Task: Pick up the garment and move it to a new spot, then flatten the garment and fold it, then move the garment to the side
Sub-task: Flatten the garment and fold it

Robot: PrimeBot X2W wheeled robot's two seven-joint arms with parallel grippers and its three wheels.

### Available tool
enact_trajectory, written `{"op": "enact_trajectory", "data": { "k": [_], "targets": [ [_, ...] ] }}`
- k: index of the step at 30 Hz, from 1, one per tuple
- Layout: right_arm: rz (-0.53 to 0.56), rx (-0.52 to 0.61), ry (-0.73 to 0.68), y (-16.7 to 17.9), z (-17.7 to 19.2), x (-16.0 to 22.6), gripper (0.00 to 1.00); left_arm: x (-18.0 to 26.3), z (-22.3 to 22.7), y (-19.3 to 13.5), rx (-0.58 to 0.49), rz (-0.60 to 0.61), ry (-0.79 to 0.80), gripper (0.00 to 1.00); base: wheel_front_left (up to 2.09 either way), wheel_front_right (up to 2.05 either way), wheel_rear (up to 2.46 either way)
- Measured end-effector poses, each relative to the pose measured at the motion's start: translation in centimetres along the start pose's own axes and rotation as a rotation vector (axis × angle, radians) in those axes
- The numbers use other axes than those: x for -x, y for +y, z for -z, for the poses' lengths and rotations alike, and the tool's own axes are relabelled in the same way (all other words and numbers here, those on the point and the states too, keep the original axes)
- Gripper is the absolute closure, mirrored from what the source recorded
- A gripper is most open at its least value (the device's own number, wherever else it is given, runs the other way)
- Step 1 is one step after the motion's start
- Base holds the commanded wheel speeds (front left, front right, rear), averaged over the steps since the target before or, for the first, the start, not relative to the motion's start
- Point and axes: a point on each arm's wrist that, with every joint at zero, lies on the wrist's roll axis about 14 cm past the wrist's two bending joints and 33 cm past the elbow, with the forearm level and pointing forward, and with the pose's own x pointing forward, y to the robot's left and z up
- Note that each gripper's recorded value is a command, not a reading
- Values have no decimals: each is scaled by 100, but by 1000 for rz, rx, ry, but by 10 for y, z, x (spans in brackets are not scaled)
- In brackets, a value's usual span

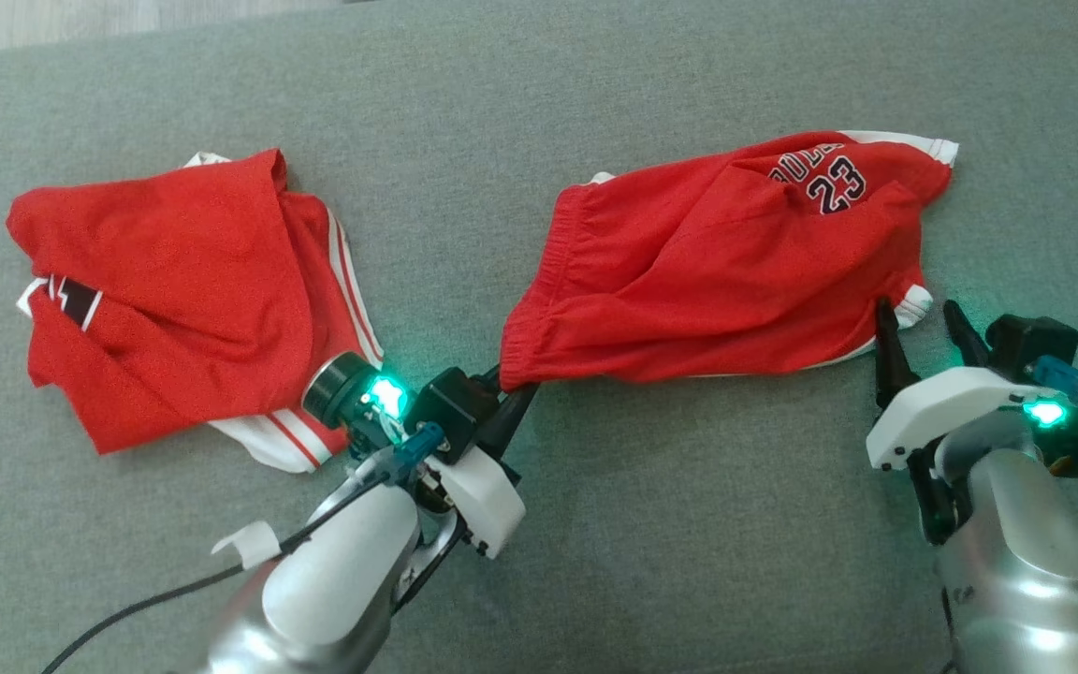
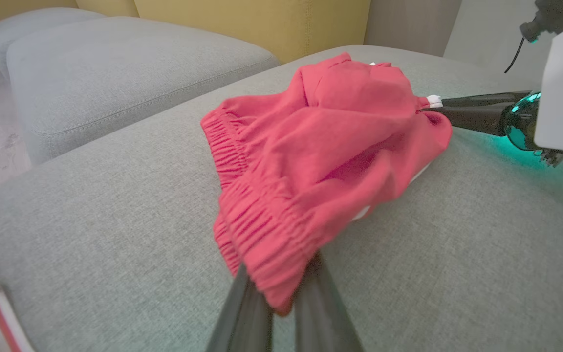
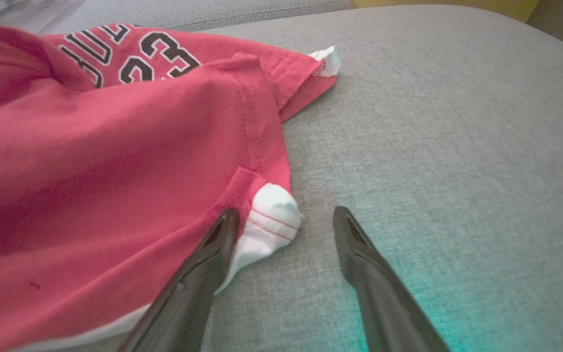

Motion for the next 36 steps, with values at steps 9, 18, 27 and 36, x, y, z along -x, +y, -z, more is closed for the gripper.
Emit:
{"op": "enact_trajectory", "data": {
  "k": [9, 18, 27, 36],
  "targets": [
    [27, -35, -19, -10, 0, 14, 100, 2, -11, -1, -21, -9, -22, 100, 0, 0, 0],
    [81, -70, -100, -32, -9, 49, 100, 12, -14, -14, -24, -19, -25, 100, 0, 0, 0],
    [56, -73, -264, -30, -64, 78, 100, 18, -33, -18, -46, -30, -60, 100, 0, 0, 0],
    [-35, -2, -540, -2, -172, 112, 100, 17, -121, 9, -177, -42, -192, 100, 0, 0, 0]
  ]
}}
